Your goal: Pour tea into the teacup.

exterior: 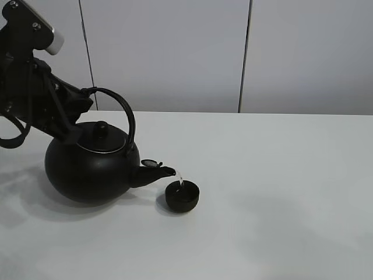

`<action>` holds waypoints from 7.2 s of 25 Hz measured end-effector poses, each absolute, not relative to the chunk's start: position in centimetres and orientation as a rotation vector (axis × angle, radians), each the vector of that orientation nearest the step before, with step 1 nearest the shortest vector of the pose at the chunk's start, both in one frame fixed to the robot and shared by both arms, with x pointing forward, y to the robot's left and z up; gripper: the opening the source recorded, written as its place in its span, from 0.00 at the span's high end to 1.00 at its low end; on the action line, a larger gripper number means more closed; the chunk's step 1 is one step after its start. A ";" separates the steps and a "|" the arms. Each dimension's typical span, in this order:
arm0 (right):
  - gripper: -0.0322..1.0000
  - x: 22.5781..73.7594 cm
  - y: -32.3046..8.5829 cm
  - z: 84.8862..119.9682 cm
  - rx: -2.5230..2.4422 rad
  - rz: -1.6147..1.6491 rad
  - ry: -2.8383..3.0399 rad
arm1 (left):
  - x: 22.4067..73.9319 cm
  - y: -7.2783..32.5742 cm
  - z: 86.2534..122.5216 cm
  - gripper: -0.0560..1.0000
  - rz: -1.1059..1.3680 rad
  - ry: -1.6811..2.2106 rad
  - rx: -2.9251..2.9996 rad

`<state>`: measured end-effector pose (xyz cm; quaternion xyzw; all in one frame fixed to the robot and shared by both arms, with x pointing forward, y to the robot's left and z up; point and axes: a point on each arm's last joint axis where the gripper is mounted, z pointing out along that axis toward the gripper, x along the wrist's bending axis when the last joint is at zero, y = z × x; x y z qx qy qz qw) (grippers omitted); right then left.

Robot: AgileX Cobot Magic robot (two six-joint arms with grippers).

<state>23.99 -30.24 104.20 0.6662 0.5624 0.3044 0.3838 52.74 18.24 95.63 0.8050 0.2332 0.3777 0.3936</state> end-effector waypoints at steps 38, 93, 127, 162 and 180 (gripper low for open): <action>0.41 24.0 -30.2 104.2 1.700 0.775 1.435 | 50.6 24.4 94.1 0.82 0.818 1.060 1.569; 0.41 24.0 -30.2 104.2 1.699 0.775 1.434 | 46.6 25.2 91.0 0.66 0.807 1.048 1.582; 0.41 24.0 -30.2 104.2 1.698 0.776 1.433 | 51.3 28.8 94.9 0.66 0.975 1.243 1.357; 0.41 24.0 -30.2 104.2 1.700 0.774 1.435 | 38.8 35.1 119.2 0.66 1.098 1.844 1.447; 0.41 24.0 -30.2 104.2 1.699 0.775 1.435 | 16.2 25.3 113.9 0.66 1.161 1.440 1.352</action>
